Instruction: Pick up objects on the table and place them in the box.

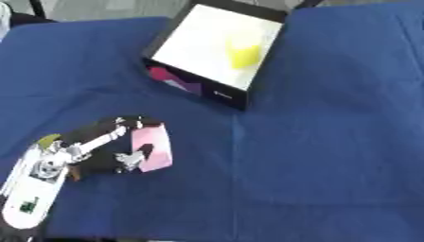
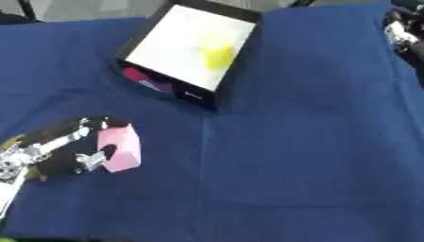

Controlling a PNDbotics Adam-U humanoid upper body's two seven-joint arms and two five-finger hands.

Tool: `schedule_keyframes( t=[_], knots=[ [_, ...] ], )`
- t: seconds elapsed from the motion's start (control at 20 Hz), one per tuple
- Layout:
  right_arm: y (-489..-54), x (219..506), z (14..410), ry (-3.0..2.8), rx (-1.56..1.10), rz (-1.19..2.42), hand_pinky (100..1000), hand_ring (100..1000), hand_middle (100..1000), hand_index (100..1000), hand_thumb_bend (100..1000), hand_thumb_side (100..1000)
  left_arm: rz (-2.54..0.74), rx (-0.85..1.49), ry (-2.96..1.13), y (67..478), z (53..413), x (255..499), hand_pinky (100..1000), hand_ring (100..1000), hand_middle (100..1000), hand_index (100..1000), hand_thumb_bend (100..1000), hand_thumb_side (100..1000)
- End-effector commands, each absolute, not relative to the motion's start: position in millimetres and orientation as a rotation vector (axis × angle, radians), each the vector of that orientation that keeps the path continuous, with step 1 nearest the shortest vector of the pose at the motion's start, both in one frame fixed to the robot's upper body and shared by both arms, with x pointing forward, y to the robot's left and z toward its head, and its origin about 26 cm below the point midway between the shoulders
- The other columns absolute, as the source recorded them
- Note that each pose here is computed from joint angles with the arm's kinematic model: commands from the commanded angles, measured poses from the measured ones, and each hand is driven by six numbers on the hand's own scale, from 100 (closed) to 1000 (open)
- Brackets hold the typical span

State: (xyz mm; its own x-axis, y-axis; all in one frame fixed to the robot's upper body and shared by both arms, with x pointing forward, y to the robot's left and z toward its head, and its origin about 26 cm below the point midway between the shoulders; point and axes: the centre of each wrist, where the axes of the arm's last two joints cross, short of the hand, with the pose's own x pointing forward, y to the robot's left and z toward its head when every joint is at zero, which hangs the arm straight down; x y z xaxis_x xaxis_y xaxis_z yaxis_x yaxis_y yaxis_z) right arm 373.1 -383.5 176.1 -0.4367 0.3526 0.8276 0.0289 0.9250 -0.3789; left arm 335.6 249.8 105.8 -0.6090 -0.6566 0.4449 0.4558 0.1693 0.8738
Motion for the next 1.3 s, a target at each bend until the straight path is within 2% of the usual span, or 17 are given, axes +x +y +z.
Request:
schedule_keyframes(
  t=[0.05, 0.2, 0.3, 0.35, 0.4, 0.45, 0.5, 0.55, 0.65, 0.9, 1.3],
  knots=[
    [-392, 372, 195, -2.031, -0.317, 0.391, 1000, 1000, 1000, 894, 100, 470, -1.617, 0.198, -1.517, 254, 101, 335, 1000, 919, 874, 964, 100, 891],
    [-392, 372, 195, -2.032, -0.316, 0.391, 1000, 1000, 1000, 894, 100, 470, -1.625, 0.184, -1.496, 254, 98, 336, 1000, 914, 874, 964, 100, 851],
    [-392, 372, 196, -2.034, -0.314, 0.390, 1000, 1000, 1000, 894, 100, 470, -1.626, 0.166, -1.478, 254, 95, 336, 1000, 909, 875, 964, 100, 789],
    [-391, 372, 196, -2.035, -0.313, 0.389, 1000, 1000, 1000, 894, 100, 470, -1.628, 0.155, -1.469, 254, 94, 336, 1000, 905, 875, 965, 100, 725],
    [-391, 372, 196, -2.035, -0.313, 0.389, 1000, 1000, 1000, 894, 100, 470, -1.630, 0.144, -1.457, 254, 92, 336, 1000, 901, 874, 964, 100, 703],
    [-391, 371, 197, -2.036, -0.313, 0.387, 1000, 1000, 1000, 894, 100, 470, -1.630, 0.135, -1.446, 255, 91, 336, 1000, 884, 871, 960, 100, 611],
    [-392, 371, 197, -2.037, -0.313, 0.385, 1000, 1000, 1000, 894, 100, 470, -1.630, 0.127, -1.436, 255, 90, 337, 1000, 873, 869, 958, 100, 577],
    [-392, 371, 197, -2.038, -0.314, 0.384, 1000, 1000, 1000, 894, 100, 470, -1.628, 0.122, -1.429, 256, 89, 337, 992, 846, 861, 954, 100, 490],
    [-392, 371, 197, -2.038, -0.314, 0.383, 1000, 1000, 1000, 895, 100, 470, -1.623, 0.119, -1.418, 257, 87, 337, 962, 818, 854, 951, 100, 451],
    [-391, 371, 197, -2.036, -0.312, 0.383, 1000, 1000, 1000, 895, 100, 470, -1.616, 0.133, -1.400, 259, 82, 338, 945, 803, 851, 950, 100, 441],
    [-390, 371, 200, -2.045, -0.304, 0.382, 1000, 1000, 1000, 894, 100, 470, -1.618, 0.139, -1.366, 259, 73, 340, 833, 762, 839, 944, 100, 452]
  ],
)
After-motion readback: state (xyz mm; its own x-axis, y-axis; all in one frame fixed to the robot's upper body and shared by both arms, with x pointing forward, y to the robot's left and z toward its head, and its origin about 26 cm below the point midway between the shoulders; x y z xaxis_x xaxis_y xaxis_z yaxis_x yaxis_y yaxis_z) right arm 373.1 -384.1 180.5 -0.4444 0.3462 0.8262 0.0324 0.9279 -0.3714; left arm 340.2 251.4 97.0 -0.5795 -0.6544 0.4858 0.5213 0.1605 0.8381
